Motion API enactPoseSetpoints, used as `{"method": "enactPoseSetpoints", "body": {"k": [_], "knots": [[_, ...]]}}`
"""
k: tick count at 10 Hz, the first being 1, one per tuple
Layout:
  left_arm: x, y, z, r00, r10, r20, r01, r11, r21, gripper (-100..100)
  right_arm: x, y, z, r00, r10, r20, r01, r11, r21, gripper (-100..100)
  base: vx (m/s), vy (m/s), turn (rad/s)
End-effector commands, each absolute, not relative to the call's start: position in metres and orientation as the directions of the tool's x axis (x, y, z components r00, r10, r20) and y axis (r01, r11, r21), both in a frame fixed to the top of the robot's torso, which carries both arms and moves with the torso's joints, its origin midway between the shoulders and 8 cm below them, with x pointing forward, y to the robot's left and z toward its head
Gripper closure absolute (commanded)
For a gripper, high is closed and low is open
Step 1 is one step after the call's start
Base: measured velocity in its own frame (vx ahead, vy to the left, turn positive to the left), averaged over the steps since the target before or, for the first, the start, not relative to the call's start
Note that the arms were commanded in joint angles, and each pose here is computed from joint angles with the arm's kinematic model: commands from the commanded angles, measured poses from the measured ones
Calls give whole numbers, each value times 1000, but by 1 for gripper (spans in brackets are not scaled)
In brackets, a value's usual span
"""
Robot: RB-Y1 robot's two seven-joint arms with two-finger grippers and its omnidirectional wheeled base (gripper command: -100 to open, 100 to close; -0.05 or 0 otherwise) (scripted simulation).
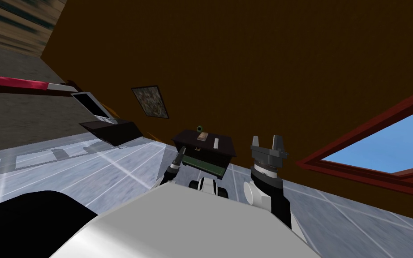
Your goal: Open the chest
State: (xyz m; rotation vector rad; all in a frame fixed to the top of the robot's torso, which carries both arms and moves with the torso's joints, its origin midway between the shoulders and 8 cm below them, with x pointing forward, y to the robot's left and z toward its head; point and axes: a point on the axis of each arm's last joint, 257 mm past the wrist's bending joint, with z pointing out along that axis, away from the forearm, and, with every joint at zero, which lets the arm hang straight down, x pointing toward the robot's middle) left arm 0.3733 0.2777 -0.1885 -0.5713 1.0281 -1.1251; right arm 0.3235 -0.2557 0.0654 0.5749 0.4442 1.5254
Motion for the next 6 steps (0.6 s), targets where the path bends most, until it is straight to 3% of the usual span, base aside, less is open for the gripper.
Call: {"method": "enactPoseSetpoints", "body": {"k": [1, 6], "knots": [[371, 277, -208, 67, -920, -387, 439, 375, -816, -100, 324, -256, 65, 11, 997, 83, -796, -41, 603, 0, 52, -6, -15], [364, 278, -251, 48, -912, -408, 390, 393, -833, -100, 324, -256, 65, 11, 997, 83, -796, -41, 603, 0, 64, 0, -19]]}}
